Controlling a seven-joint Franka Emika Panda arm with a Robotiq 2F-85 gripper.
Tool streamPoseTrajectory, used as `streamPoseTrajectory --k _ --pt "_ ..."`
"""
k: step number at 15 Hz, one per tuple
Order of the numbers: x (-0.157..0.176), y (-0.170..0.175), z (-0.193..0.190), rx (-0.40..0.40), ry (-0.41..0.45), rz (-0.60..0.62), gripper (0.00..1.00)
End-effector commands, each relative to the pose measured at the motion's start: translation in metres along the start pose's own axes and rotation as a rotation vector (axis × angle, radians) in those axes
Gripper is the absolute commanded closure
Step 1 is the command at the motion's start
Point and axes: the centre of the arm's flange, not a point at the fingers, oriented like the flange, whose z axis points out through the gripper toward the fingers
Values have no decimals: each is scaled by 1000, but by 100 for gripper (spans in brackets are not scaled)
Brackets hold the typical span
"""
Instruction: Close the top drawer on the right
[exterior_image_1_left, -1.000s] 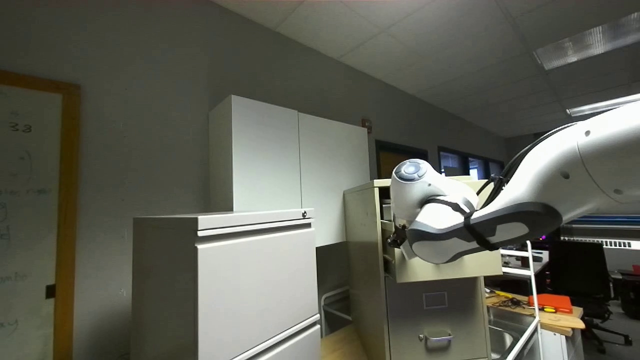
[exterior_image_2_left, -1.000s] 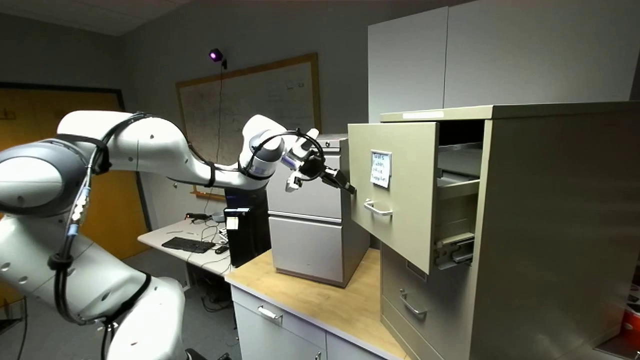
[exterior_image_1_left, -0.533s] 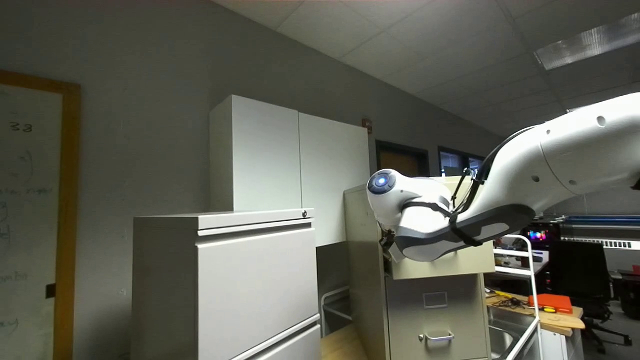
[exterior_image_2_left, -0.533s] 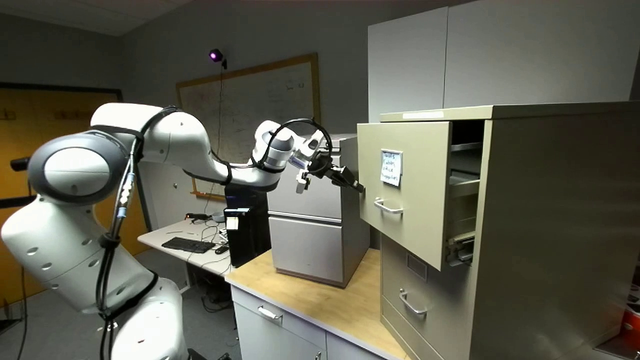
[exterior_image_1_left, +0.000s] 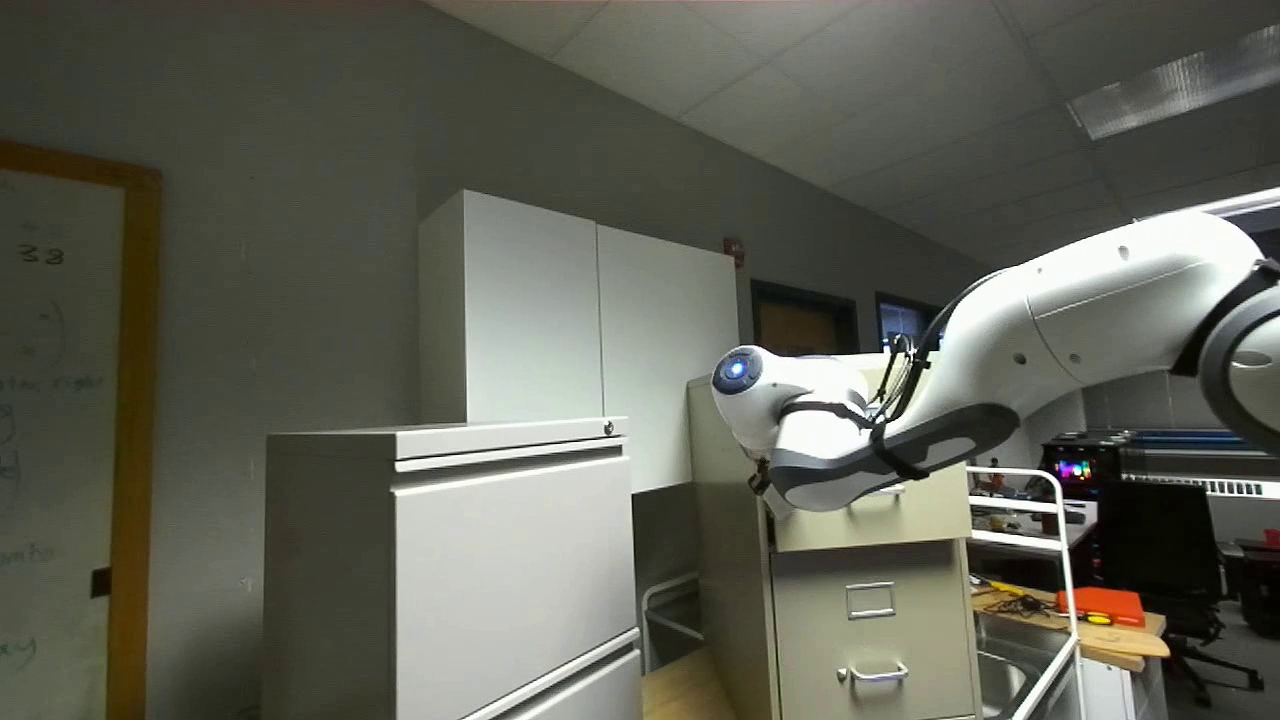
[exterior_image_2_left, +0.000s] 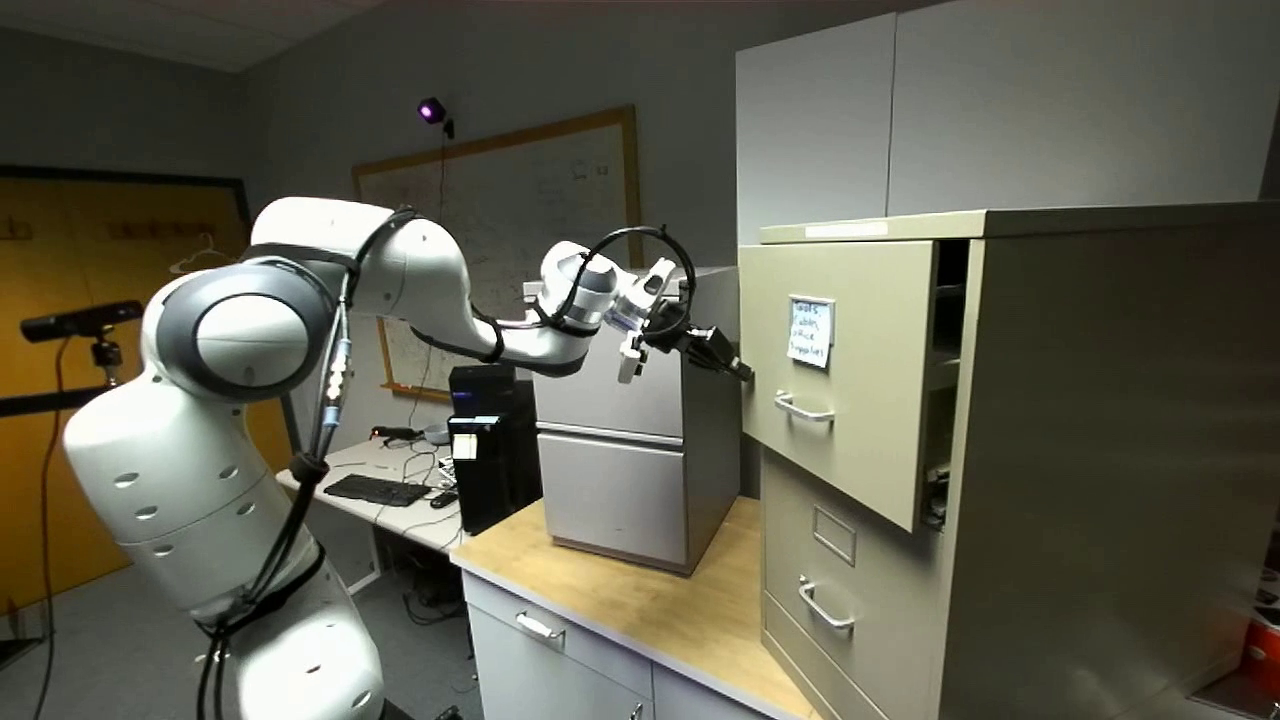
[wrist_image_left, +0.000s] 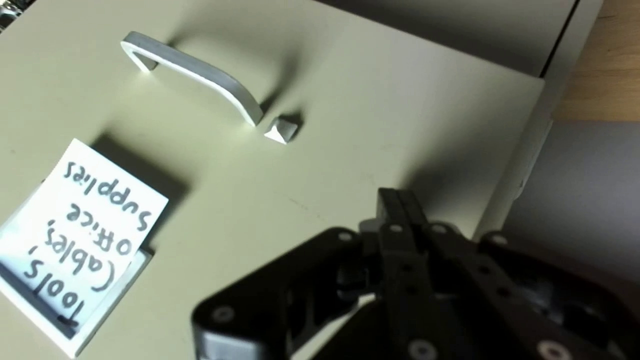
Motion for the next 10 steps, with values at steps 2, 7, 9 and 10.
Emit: streamPoseTrajectory --k 2,7,9,10 --pt "42 -29 69 7 -23 13 100" --pt "54 -33 81 4 -40 31 100" --pt "56 -36 86 5 -50 31 100" --pt "56 -37 90 6 -57 26 100"
